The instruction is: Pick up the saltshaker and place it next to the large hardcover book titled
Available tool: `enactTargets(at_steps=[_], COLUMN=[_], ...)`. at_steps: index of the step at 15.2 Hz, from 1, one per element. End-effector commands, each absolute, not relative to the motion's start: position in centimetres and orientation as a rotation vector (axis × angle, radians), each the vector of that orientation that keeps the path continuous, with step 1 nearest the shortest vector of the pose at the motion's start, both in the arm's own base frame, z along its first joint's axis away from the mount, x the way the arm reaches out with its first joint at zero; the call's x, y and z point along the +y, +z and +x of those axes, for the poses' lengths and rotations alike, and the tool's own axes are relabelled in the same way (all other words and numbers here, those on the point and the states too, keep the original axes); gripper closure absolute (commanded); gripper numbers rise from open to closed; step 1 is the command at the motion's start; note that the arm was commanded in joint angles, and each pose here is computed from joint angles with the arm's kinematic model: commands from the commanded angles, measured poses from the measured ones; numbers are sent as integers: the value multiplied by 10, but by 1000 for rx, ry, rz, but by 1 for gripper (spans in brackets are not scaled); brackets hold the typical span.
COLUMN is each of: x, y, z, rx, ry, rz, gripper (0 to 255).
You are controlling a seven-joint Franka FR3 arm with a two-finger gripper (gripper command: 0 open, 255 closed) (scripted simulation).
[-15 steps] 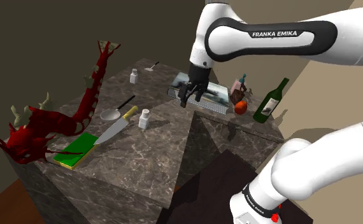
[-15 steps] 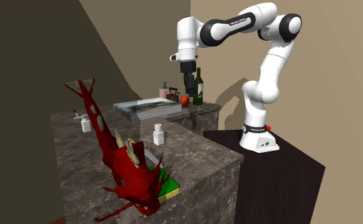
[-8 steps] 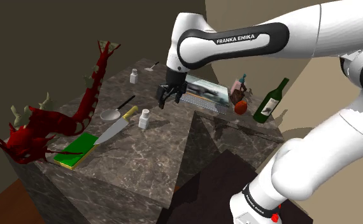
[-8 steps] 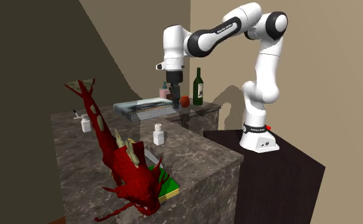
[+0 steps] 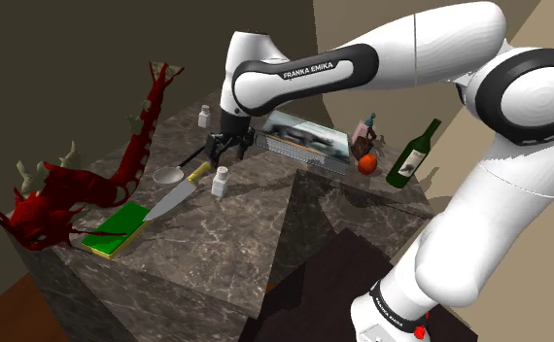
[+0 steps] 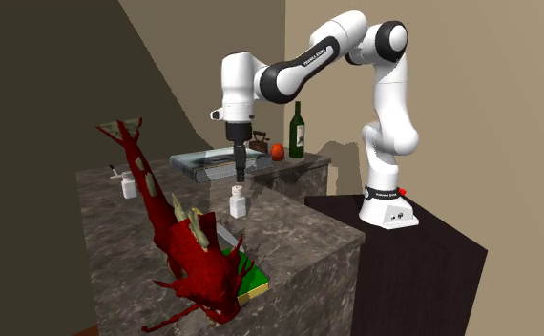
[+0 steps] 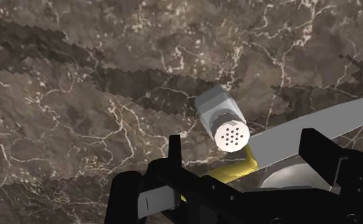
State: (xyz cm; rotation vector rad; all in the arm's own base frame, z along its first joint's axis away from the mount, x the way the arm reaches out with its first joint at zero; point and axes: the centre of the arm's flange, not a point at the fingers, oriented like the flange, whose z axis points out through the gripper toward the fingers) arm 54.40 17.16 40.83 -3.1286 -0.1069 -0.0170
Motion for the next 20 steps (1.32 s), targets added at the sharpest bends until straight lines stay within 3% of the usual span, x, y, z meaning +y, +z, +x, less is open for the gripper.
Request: enactTargets(at_steps=[1,6,14,15,20], x=[174,174,174,174,174], y=[398,369,369,369,369], z=[546,547,547,547,546], rx=[-108,-108,-108,-108,-108], ry=[-20,-20,-20,-20,-20], rz=[-3128,-3128,-3128,-3128,-3128], gripper=[0,0,0,255,255])
